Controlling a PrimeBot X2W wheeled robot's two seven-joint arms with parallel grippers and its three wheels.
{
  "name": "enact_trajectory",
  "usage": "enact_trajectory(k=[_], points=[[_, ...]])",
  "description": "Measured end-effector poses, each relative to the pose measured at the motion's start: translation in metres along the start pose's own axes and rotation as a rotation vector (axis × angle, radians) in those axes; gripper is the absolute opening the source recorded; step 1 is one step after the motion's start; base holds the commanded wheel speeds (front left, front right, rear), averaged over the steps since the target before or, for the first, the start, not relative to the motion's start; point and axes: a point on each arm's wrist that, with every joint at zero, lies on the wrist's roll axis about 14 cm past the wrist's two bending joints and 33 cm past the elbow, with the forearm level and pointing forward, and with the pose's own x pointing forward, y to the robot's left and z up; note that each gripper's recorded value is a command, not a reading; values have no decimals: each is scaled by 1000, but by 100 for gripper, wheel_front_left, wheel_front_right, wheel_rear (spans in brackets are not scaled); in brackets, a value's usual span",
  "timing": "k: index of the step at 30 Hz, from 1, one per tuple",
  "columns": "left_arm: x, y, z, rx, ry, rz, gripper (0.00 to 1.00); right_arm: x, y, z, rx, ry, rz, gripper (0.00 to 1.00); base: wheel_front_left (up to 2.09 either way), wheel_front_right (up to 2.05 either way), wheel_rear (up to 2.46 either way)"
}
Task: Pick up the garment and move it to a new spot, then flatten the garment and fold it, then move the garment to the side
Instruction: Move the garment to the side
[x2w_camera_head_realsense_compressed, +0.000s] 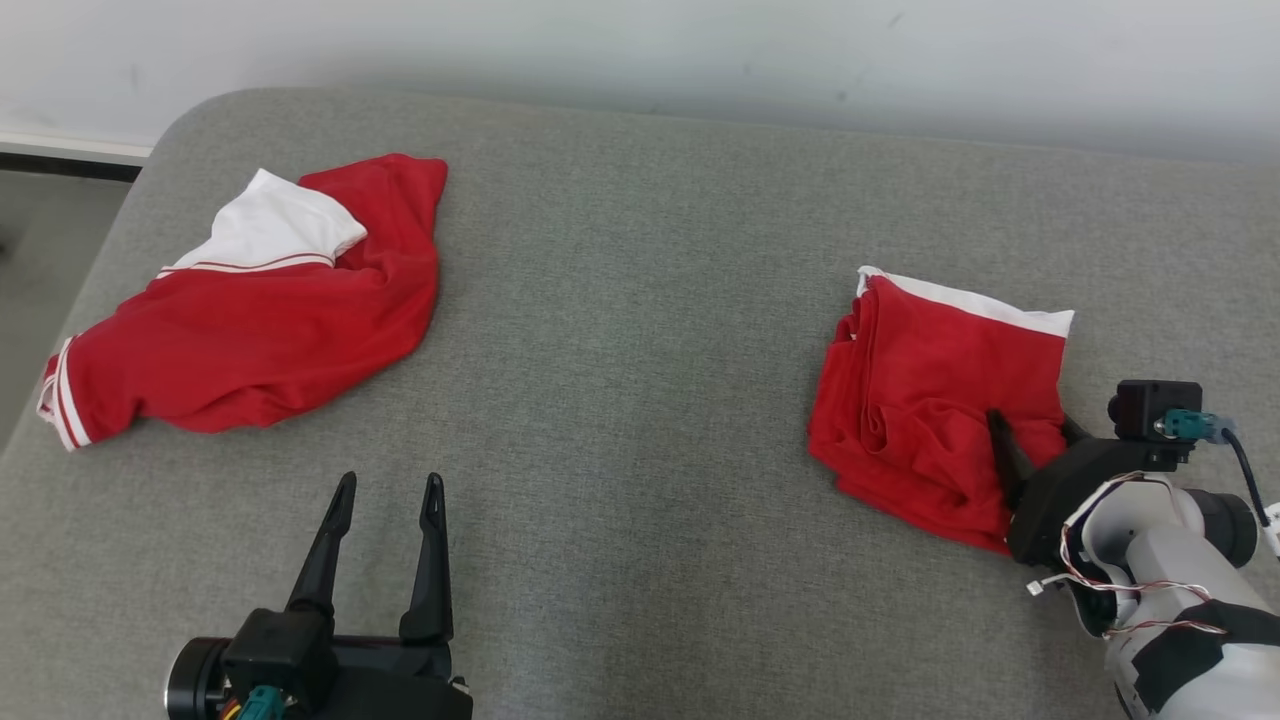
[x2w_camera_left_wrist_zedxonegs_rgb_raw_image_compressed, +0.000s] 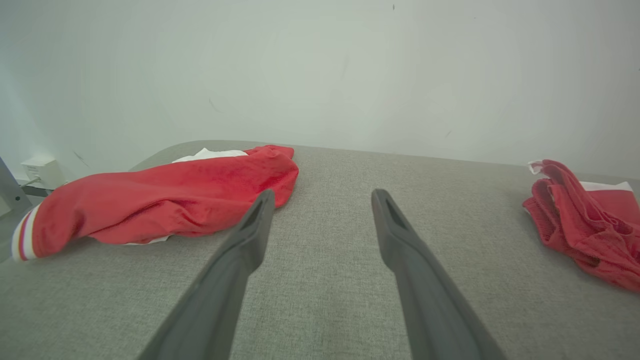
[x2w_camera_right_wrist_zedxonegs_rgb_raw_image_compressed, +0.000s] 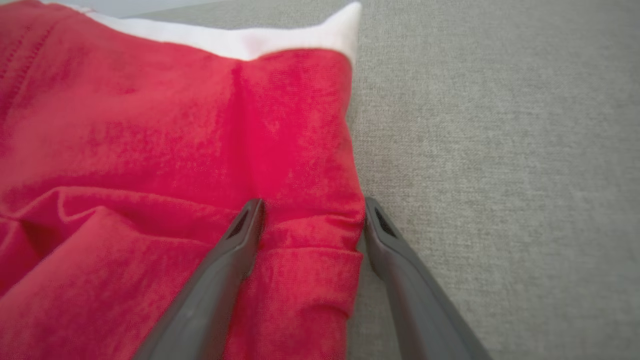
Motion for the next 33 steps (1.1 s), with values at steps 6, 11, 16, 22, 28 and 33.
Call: enact_trajectory(k=[6,11,16,22,28,33], points=[[7,-5,-2,-1,2,-15,100,0,10,1,29,-10,28,0,0,0,0],[19,-15,-1,-4,-8,-51,100,2,2,9,-37,2,34,0,0,0,0],[38,-28,-7,2,-6,-93,100,11,-16,38,-162,3,35,0,0,0,0],[63,-38,-24,18,10,-130,100,14,-62,67,-288,16,-18,0,0,0,0],[82,-54,-48,30,38,-184,100,4,-121,87,-358,27,-118,0,0,0,0],[97,-63,-67,55,53,-227,100,-15,-165,98,-401,44,-207,0,0,0,0]])
